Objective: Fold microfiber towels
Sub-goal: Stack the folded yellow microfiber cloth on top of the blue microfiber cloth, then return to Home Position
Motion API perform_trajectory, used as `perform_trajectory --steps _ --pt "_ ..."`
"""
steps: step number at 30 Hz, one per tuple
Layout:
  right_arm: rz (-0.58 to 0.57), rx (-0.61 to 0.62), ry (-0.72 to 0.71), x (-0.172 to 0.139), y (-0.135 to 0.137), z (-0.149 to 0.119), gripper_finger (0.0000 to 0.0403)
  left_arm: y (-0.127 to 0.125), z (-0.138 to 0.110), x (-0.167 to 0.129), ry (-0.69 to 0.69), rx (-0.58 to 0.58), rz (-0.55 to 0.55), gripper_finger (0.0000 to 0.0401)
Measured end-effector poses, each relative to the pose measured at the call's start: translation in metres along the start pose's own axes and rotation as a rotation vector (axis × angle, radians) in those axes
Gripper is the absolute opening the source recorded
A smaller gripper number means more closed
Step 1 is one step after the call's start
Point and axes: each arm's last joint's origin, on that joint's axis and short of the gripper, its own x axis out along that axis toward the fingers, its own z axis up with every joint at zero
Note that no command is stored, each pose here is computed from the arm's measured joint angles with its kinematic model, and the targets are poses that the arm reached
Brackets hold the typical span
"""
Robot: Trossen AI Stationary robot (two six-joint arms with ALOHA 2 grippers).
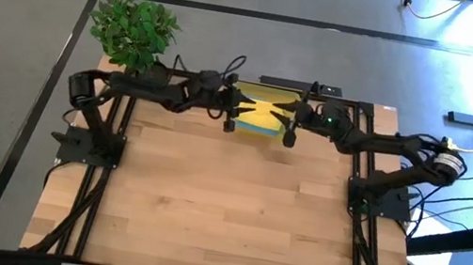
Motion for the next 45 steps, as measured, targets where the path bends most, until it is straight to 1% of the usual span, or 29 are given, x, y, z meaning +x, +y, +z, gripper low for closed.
perform_trajectory --steps 3,5,9,13,17,24,29,33,36,40,45 --pt "-0.036 0.043 -0.01 0.001 -0.005 -0.018 0.0098 -0.003 -0.024 0.004 -0.006 -0.033 0.016 0.008" --pt "-0.041 0.083 0.028 0.007 -0.008 -0.031 0.0087 -0.003 -0.031 0.009 -0.013 -0.053 0.021 0.008" --pt "-0.034 0.119 0.098 0.022 -0.01 -0.051 0.0075 -0.01 -0.052 0.02 0.056 -0.085 -0.006 0.008" --pt "-0.031 0.155 0.141 0.034 -0.013 -0.066 0.0072 -0.015 -0.064 0.027 0.086 -0.091 -0.018 0.008" --pt "-0.025 0.175 0.184 0.038 -0.011 -0.079 0.0072 -0.018 -0.078 0.033 0.129 -0.102 -0.024 0.008" --pt "-0.017 0.193 0.231 0.041 -0.008 -0.095 0.0071 -0.022 -0.092 0.041 0.134 -0.106 -0.022 0.008" --pt "-0.018 0.2 0.239 0.042 -0.008 -0.097 0.0071 -0.021 -0.091 0.041 0.125 -0.101 -0.004 0.008" --pt "-0.022 0.205 0.222 0.039 -0.009 -0.087 0.0071 -0.018 -0.082 0.037 0.097 -0.088 0.011 0.008" --pt "-0.028 0.193 0.187 0.036 -0.012 -0.074 0.0071 -0.013 -0.066 0.03 0.063 -0.079 0.023 0.008" --pt "-0.033 0.185 0.148 0.03 -0.015 -0.054 0.0071 -0.008 -0.043 0.015 0.052 -0.077 0.027 0.008" --pt "-0.026 0.181 0.132 0.015 -0.016 -0.028 0.0071 -0.006 -0.011 -0.011 0.057 -0.082 0.013 0.008"
